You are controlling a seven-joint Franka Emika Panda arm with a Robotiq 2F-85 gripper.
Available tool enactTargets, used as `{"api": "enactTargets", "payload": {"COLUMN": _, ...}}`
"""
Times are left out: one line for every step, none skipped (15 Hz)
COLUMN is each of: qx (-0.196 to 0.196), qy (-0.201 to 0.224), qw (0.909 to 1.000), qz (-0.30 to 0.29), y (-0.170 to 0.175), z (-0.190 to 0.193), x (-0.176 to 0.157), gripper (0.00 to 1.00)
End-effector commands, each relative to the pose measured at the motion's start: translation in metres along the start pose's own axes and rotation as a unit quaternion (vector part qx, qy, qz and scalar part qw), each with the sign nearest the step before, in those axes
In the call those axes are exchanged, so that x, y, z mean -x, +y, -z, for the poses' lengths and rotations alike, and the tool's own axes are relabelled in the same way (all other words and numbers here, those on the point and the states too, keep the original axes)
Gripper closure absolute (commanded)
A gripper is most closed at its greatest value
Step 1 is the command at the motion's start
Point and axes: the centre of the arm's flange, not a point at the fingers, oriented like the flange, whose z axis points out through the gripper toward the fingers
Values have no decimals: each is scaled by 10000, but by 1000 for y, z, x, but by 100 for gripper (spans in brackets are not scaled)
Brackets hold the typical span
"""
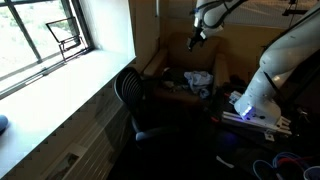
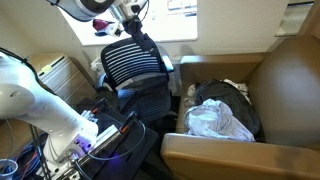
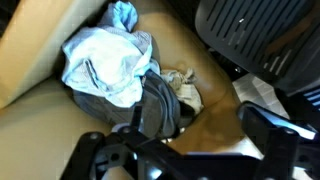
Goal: Remove the grey backpack from the sofa and place it on the chair
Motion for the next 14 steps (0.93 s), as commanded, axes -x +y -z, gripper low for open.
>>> {"api": "enactTargets", "payload": {"qx": 178, "qy": -906, "qw": 9944, "qz": -518, "y": 23, "z": -85, "x": -20, "gripper": 0}}
{"api": "enactTargets", "payload": {"qx": 114, "qy": -1236, "qw": 9905, "qz": -597, "y": 21, "z": -93, "x": -21, "gripper": 0}}
{"api": "enactTargets", "payload": {"qx": 113, "qy": -823, "qw": 9957, "qz": -419, "y": 21, "z": -69, "x": 3, "gripper": 0}}
{"api": "enactTargets", "payload": {"qx": 130, "qy": -1012, "qw": 9936, "qz": -484, "y": 24, "z": -86, "x": 1, "gripper": 0}}
{"api": "enactTargets", "payload": {"qx": 143, "qy": -1097, "qw": 9926, "qz": -500, "y": 24, "z": -94, "x": -3, "gripper": 0}}
{"api": "enactTargets", "payload": {"qx": 152, "qy": -1142, "qw": 9921, "qz": -504, "y": 23, "z": -98, "x": -6, "gripper": 0}}
{"api": "enactTargets", "payload": {"qx": 209, "qy": -1111, "qw": 9934, "qz": -171, "y": 23, "z": -100, "x": -4, "gripper": 0}}
{"api": "enactTargets", "payload": {"qx": 288, "qy": -1179, "qw": 9924, "qz": -190, "y": 19, "z": -115, "x": -13, "gripper": 0}}
{"api": "enactTargets", "payload": {"qx": 481, "qy": -1220, "qw": 9904, "qz": -437, "y": 17, "z": -145, "x": -29, "gripper": 0}}
{"api": "enactTargets", "payload": {"qx": 649, "qy": -1219, "qw": 9893, "qz": -477, "y": 15, "z": -165, "x": -36, "gripper": 0}}
{"api": "enactTargets", "payload": {"qx": 819, "qy": -1084, "qw": 9896, "qz": -478, "y": 11, "z": -176, "x": -42, "gripper": 0}}
{"api": "enactTargets", "payload": {"qx": 931, "qy": -989, "qw": 9896, "qz": -473, "y": 6, "z": -185, "x": -46, "gripper": 0}}
{"api": "enactTargets", "payload": {"qx": 1060, "qy": -698, "qw": 9904, "qz": -545, "y": -2, "z": -195, "x": -54, "gripper": 0}}
{"api": "enactTargets", "payload": {"qx": 1168, "qy": -411, "qw": 9904, "qz": -615, "y": -12, "z": -206, "x": -62, "gripper": 0}}
